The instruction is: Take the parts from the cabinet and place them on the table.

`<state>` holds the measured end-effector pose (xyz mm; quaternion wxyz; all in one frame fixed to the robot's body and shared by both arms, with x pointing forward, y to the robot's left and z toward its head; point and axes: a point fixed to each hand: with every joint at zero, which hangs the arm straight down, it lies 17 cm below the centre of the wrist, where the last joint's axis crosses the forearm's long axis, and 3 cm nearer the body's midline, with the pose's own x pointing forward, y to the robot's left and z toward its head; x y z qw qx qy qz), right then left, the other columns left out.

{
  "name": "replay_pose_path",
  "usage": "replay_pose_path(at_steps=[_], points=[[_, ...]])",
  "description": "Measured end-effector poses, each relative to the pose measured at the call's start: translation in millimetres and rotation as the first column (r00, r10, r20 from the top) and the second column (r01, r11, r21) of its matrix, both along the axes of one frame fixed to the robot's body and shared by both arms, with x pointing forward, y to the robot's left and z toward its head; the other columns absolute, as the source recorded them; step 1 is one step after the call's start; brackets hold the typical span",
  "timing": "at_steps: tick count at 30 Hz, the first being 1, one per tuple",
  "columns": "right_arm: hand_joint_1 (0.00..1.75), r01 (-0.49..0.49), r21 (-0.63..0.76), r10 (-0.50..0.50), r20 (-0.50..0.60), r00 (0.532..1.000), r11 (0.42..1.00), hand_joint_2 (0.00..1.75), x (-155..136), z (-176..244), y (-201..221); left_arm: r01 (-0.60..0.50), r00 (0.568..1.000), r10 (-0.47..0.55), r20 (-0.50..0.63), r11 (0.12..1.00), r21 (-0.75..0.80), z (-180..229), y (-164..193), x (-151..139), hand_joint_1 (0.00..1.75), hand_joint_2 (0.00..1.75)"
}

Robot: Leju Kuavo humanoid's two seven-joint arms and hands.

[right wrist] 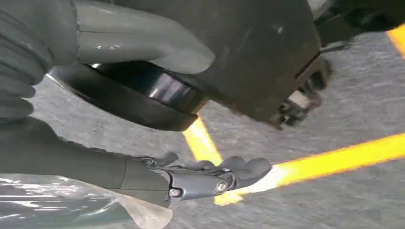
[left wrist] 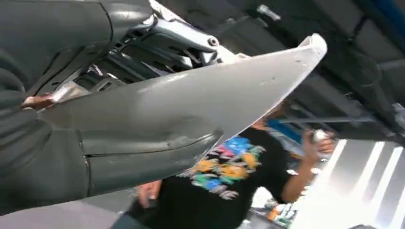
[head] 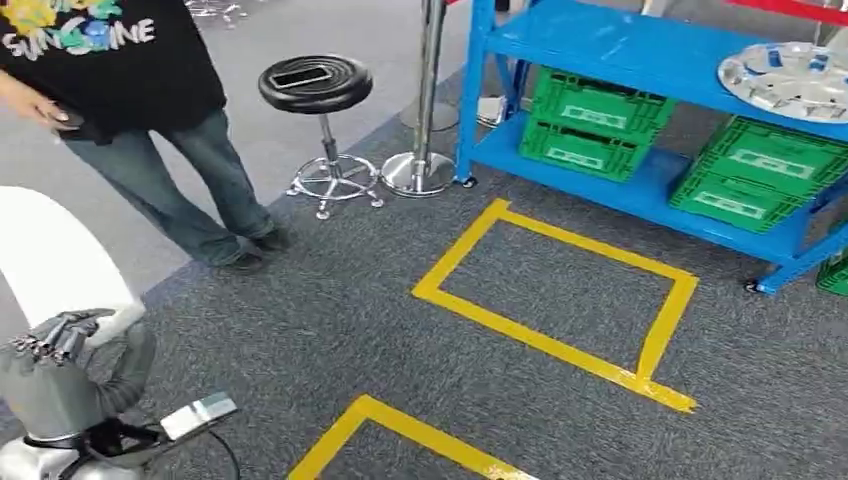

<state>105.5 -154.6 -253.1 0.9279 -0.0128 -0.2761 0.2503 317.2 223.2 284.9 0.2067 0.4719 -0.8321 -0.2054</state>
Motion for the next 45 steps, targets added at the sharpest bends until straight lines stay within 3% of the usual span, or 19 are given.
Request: replay_pose_path(at_steps=[39, 40, 45], points=[[0.00, -0.002, -0.032, 0.002, 0.004, 1.000, 0.999, 1.75, 1.4, -1.3, -8.7, 0.011, 1.000, -0.011, -0.021, 1.000, 0.010, -3.1, -9.2, 3.9, 1.75, 1.75], [0.00, -0.015, -0.029, 0.015, -0.013, 1.000, 0.999, 1.75, -9.5, -2.4, -5.1, 0.007, 1.000, -0.007, -0.030, 1.000, 0.004, -3.2, -9.7, 5.7, 1.75, 1.75], [0.00, -0.019, -0.038, 0.019, -0.006, 1.000, 0.999, 1.75, -9.0, -1.3, -2.8, 0.007, 0.999, -0.007, -0.046, 1.000, -0.001, -5.3, -10.2, 6.9, 1.75, 1.75]])
